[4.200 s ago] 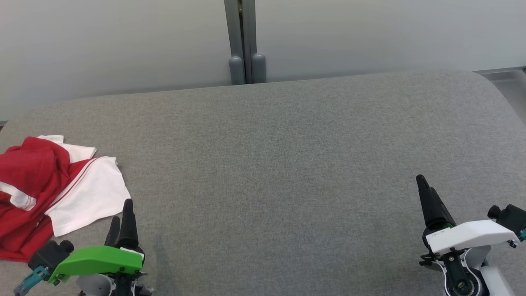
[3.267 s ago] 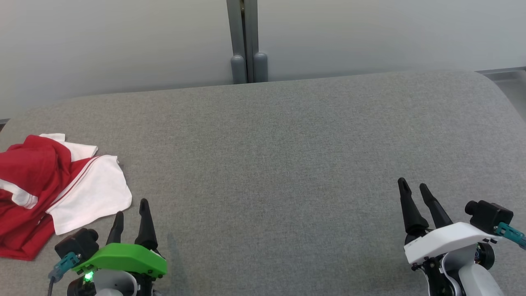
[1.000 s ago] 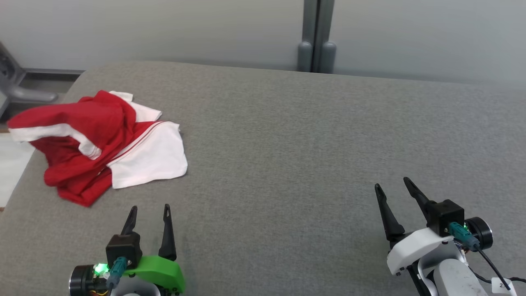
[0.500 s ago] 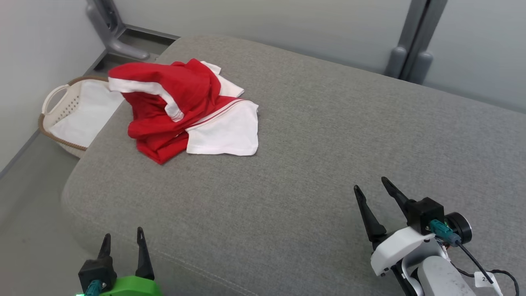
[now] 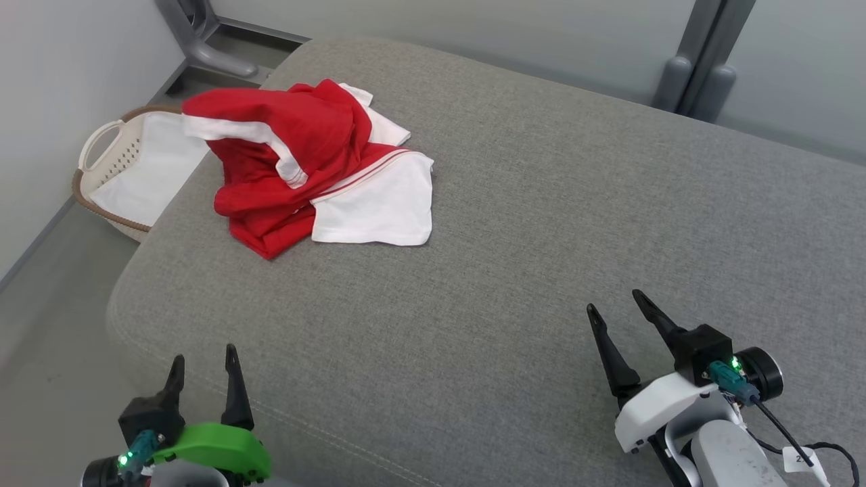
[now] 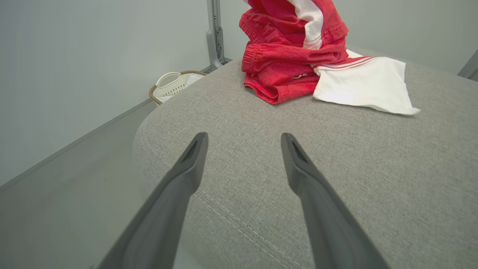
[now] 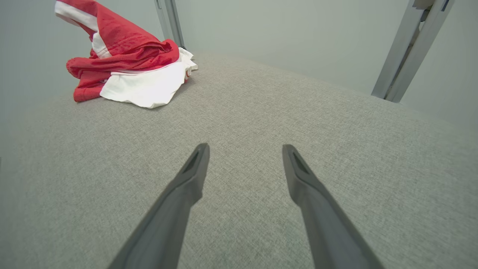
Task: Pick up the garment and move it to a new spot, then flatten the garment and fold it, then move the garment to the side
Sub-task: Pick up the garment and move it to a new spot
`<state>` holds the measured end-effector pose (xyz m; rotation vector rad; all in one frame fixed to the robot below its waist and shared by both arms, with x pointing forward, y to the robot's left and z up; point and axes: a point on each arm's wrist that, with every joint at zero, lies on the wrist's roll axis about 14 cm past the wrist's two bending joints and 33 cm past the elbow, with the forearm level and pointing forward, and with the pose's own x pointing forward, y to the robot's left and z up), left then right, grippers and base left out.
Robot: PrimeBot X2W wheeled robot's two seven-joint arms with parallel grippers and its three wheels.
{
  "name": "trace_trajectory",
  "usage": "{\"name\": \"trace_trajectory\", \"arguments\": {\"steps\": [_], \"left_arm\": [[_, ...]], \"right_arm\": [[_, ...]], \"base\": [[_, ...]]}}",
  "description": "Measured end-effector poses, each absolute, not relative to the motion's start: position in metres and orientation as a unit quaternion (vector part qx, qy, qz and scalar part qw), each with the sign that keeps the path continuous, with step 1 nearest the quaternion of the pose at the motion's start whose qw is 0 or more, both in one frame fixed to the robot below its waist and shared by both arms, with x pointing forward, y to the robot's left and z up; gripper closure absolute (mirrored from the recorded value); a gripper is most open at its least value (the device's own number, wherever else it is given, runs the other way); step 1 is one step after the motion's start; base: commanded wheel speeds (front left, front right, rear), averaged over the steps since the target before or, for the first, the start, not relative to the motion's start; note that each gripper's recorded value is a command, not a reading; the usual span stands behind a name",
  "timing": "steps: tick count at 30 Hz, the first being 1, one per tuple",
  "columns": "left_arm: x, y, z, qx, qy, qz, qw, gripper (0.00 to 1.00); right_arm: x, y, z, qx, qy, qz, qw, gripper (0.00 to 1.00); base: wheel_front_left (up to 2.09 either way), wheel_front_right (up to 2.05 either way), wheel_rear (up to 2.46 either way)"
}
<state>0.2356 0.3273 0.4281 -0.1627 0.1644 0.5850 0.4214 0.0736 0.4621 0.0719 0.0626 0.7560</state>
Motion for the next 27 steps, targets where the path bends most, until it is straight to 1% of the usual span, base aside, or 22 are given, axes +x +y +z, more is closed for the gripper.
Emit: {"name": "trace_trajectory", "arguments": {"steps": [5, 9, 16, 22, 27], "left_arm": [[0.268, 0.342, 0.446, -0.072, 0.057, 0.278, 0.956, 0.00], [0.304, 0.355, 0.466, -0.056, 0.034, 0.259, 0.964, 0.00], [0.363, 0.374, 0.483, -0.022, 0.029, 0.232, 0.972, 0.00], [0.407, 0.375, 0.475, -0.030, 0.043, 0.214, 0.976, 0.00], [0.434, 0.360, 0.448, -0.036, 0.083, 0.185, 0.979, 0.00]], "right_arm": [[0.430, 0.064, 0.457, 0.027, 0.030, 0.357, 0.933, 0.00], [0.442, 0.054, 0.452, 0.026, 0.030, 0.345, 0.938, 0.00], [0.461, 0.037, 0.434, 0.026, 0.040, 0.326, 0.944, 0.00], [0.473, 0.025, 0.416, 0.027, 0.053, 0.311, 0.948, 0.00], [0.481, 0.014, 0.402, 0.028, 0.062, 0.299, 0.952, 0.00]], "base": [[0.00, 0.00, 0.00], [0.00, 0.00, 0.00], [0.00, 0.00, 0.00], [0.00, 0.00, 0.00], [0.00, 0.00, 0.00]]}}
